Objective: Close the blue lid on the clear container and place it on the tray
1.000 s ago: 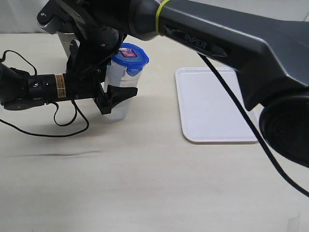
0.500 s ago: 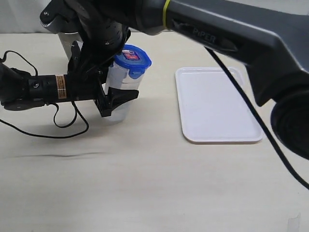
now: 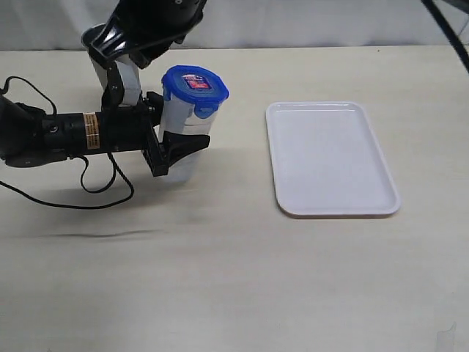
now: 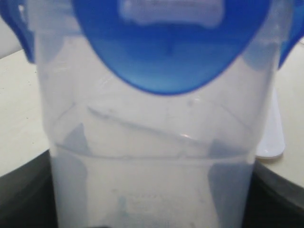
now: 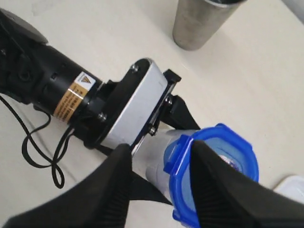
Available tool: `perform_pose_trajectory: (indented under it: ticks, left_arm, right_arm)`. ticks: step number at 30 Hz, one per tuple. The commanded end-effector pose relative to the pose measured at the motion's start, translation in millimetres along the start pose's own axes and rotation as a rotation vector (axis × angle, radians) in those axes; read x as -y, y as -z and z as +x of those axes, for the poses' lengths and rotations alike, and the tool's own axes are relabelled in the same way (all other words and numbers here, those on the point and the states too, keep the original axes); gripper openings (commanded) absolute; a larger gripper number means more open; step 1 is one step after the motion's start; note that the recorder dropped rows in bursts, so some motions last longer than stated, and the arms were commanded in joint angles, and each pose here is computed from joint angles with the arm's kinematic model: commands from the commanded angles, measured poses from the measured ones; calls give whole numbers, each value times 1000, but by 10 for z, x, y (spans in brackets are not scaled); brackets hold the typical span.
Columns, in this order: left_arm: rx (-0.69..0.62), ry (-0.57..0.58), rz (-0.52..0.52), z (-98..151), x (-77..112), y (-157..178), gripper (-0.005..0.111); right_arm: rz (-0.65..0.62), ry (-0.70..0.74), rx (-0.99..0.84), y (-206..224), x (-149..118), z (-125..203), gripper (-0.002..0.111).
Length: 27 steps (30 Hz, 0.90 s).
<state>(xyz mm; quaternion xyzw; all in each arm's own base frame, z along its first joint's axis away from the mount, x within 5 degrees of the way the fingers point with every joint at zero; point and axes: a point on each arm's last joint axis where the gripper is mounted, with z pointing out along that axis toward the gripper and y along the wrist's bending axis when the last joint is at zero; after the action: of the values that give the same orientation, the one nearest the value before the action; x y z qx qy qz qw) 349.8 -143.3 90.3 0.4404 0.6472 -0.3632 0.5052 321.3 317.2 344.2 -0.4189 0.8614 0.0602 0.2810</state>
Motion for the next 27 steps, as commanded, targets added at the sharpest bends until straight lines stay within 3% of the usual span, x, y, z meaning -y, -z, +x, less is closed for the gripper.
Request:
perform_pose_trajectory:
  ticks: [1,6,13,18,27]
  left_arm:
    - [85,-28,22,-117,12,2,0]
    - [83,-61,26,-114,17,2,0]
    - [85,-61,24,-122,15,3,0]
    - [91,-73,24,-169,16,13,0]
    - [124,-128,12,-406,18,66,0]
  right_arm:
    - [18,35,156,319,52,-104,26]
    - [30,57,311,577,57,-128,4]
    - [94,90,557,867,45,136,5]
    - [119,48,685,891,97,580,5]
    - [260,-267,638,406,735,1653,4]
